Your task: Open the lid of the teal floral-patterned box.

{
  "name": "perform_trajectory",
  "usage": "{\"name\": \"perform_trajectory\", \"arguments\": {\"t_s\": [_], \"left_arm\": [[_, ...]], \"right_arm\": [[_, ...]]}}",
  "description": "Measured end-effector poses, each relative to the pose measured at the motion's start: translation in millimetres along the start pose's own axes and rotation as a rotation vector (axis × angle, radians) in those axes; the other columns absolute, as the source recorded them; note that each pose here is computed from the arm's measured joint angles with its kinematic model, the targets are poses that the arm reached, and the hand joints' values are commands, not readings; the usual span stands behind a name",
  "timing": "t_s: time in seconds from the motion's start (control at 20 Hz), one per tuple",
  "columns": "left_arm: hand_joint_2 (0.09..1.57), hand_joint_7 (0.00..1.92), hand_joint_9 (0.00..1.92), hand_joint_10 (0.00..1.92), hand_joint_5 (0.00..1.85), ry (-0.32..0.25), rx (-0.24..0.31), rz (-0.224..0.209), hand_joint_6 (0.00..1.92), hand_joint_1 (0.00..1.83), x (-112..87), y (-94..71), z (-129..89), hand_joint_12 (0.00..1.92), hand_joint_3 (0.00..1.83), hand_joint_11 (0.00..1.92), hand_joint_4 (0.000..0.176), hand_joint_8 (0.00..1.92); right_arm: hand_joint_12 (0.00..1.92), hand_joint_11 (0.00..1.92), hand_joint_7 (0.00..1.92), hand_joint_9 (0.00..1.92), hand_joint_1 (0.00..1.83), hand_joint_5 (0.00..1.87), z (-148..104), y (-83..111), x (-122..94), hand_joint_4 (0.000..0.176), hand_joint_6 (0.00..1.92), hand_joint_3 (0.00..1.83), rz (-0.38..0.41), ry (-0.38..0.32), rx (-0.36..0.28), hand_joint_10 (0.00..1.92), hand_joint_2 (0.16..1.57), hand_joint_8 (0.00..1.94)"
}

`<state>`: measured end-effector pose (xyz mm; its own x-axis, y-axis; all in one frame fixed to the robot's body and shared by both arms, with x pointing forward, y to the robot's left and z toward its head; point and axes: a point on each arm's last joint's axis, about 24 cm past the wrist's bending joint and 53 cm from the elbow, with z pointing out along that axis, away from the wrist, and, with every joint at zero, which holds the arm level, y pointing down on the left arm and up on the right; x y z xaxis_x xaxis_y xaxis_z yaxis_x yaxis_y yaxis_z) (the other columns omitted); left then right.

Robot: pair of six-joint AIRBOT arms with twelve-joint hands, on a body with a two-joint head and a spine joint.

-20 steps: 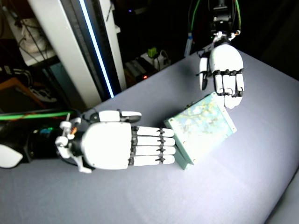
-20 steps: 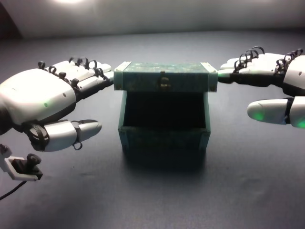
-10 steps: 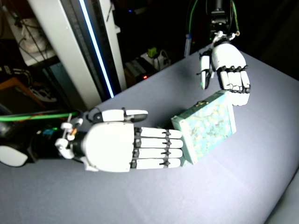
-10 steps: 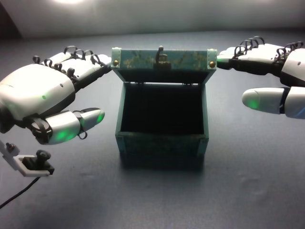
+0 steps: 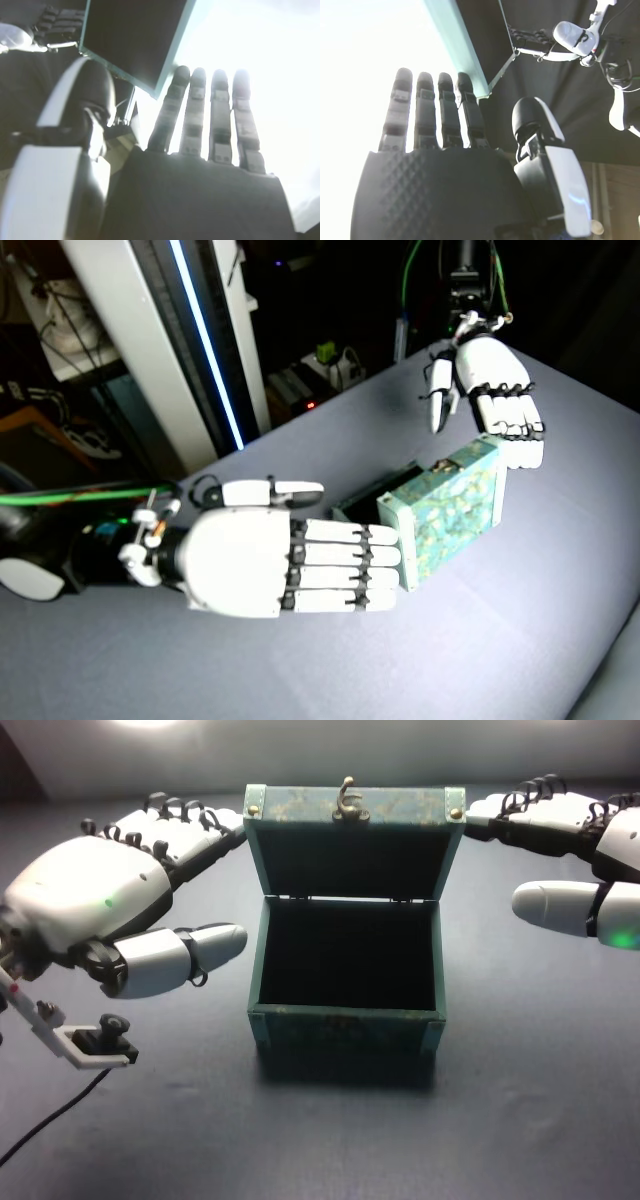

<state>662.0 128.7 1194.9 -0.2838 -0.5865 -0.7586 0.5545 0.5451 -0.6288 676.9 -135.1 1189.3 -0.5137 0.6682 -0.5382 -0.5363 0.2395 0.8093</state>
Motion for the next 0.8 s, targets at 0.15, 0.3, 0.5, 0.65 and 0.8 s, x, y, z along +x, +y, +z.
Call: {"name": "perform_trajectory", "arguments": {"t_s": [0.15, 0.3, 0.5, 0.65, 0.8], "left_arm": [[1.33, 0.08, 0.08, 0.0, 0.05, -0.006, -0.005, 0.001, 0.0, 0.05, -1.1, 1.4, 7, 0.28, 0.0, 0.0, 0.041, 0.0], [1.28, 0.1, 0.1, 0.0, 0.07, -0.009, -0.019, -0.005, 0.0, 0.01, -1.4, 6.6, 12, 0.33, 0.0, 0.0, 0.008, 0.0], [1.16, 0.1, 0.11, 0.0, 0.04, -0.013, -0.024, -0.01, 0.0, 0.0, -0.7, 9.1, 14, 0.36, 0.0, 0.0, 0.0, 0.0], [1.12, 0.11, 0.11, 0.0, 0.04, -0.015, -0.026, -0.007, 0.0, 0.0, -1.1, 9.8, 14, 0.35, 0.0, 0.0, 0.0, 0.0], [1.27, 0.07, 0.1, 0.0, 0.04, -0.02, -0.03, 0.028, 0.0, 0.05, -3.3, 9.9, 15, 0.32, 0.02, 0.0, 0.013, 0.0]], "right_arm": [[0.19, 0.06, 0.16, 0.14, 0.0, 0.19, 2, -7.9, -2, 0.0, 0.0, 0.01, 0.001, -0.011, 0.014, 0.0, 1.46, 0.0], [0.19, 0.06, 0.16, 0.13, 0.0, 0.19, 5, -15.0, -3, 0.0, 0.0, 0.0, 0.003, -0.018, 0.026, 0.0, 1.43, 0.0], [0.2, 0.07, 0.16, 0.13, 0.0, 0.18, 8, -19.7, -4, 0.0, 0.0, 0.0, 0.006, -0.025, 0.039, 0.0, 1.41, 0.0], [0.21, 0.09, 0.16, 0.14, 0.0, 0.19, 8, -20.2, -6, 0.0, 0.0, 0.0, 0.002, -0.026, 0.039, 0.01, 1.41, 0.0], [0.2, 0.06, 0.16, 0.13, 0.0, 0.19, 10, -20.6, -9, 0.0, 0.0, 0.0, -0.006, -0.03, 0.041, 0.0, 1.42, 0.0]]}}
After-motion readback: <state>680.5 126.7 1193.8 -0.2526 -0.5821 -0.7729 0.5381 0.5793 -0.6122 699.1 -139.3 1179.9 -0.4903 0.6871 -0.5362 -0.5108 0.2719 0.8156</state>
